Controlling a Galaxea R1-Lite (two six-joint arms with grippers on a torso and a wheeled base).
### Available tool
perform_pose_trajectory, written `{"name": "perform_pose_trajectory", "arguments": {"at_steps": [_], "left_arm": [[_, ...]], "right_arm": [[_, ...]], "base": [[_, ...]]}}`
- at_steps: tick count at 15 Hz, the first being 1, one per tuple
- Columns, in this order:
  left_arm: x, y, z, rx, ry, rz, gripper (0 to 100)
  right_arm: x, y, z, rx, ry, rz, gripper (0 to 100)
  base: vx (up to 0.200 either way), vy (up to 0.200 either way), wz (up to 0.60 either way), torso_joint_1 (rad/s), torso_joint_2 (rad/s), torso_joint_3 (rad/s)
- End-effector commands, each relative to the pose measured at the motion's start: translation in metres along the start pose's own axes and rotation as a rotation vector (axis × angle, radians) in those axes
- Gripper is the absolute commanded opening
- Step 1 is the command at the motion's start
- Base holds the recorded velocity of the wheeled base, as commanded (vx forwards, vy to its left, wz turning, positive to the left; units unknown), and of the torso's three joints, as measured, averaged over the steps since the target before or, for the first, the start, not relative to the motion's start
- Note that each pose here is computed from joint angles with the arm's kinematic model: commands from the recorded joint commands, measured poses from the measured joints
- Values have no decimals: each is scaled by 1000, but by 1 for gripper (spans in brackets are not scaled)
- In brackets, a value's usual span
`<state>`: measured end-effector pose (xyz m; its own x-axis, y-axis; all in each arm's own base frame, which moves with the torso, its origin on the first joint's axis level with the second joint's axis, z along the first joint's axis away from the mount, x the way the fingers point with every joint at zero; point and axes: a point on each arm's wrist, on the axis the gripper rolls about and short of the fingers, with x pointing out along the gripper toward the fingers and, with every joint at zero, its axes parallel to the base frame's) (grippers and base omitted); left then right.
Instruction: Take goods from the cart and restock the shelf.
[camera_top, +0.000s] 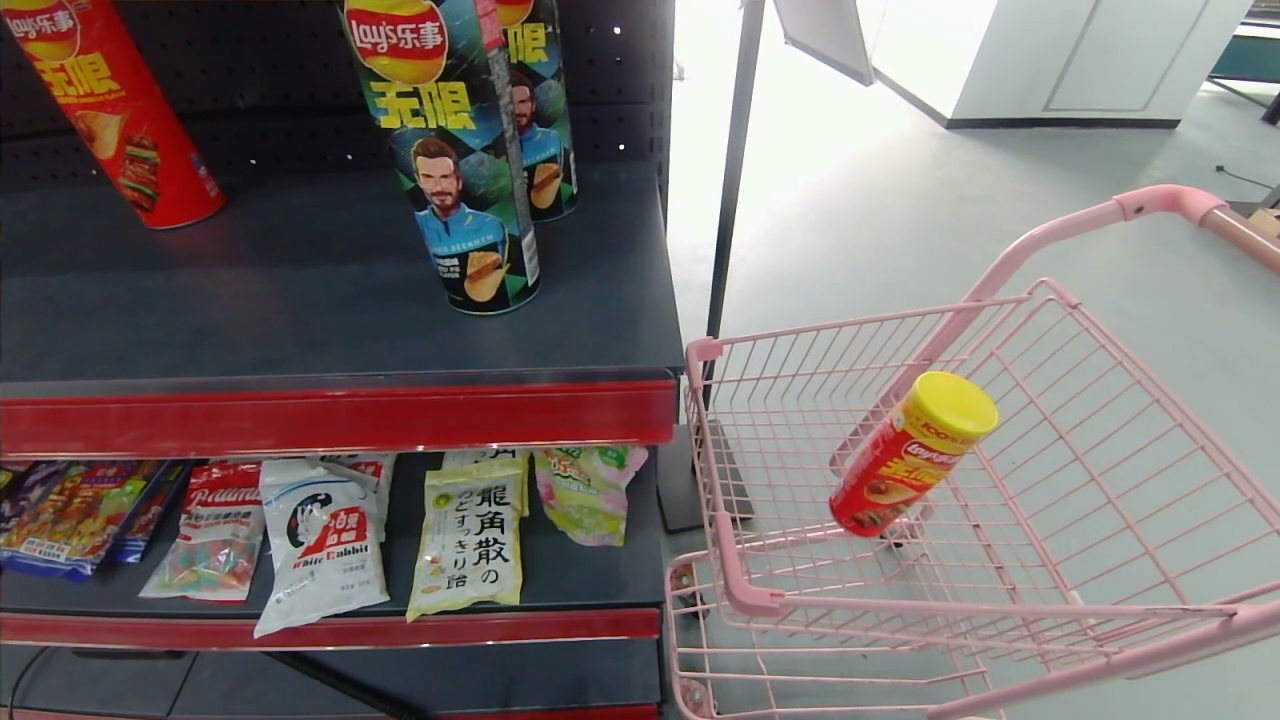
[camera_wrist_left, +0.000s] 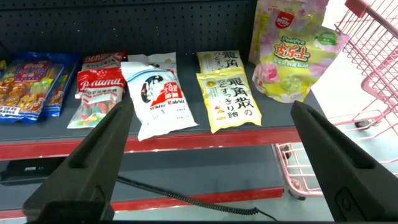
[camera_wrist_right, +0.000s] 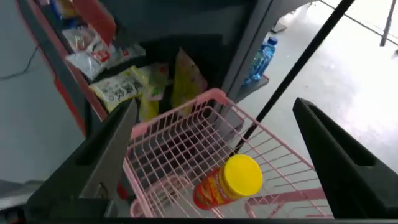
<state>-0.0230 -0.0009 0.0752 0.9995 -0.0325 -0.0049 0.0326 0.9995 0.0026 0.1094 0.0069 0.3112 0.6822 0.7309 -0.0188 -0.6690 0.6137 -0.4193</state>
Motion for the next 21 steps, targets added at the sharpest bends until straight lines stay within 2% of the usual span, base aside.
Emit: {"name": "perform_pose_trajectory", "arguments": {"at_steps": [1, 2, 4, 8, 12, 15, 21], "left_arm": [[0, 0, 0, 0, 0, 2, 100], [0, 0, 0, 0, 1, 0, 100], [0, 0, 0, 0, 0, 0, 100], [0, 0, 0, 0, 1, 2, 100], [0, 0, 0, 0, 0, 0, 100], [0, 0, 0, 0, 1, 0, 100], [0, 0, 0, 0, 0, 2, 100]], "right_arm": [[30, -48, -92, 52, 122, 127, 100], [43, -53, -114, 53, 140, 183, 100], [51, -66, -149, 28, 182, 198, 100], [66, -85, -196, 140, 238, 220, 100], [81, -122, -222, 136, 245, 203, 100], [74, -129, -247, 197, 279, 182, 100], [78, -126, -258, 220, 286, 203, 100]], "base": [[0, 0, 0, 0, 0, 0], [0, 0, 0, 0, 0, 0], [0, 0, 0, 0, 0, 0], [0, 0, 0, 0, 0, 0], [0, 0, 0, 0, 0, 0], [0, 0, 0, 0, 0, 0], [0, 0, 0, 0, 0, 0]]}}
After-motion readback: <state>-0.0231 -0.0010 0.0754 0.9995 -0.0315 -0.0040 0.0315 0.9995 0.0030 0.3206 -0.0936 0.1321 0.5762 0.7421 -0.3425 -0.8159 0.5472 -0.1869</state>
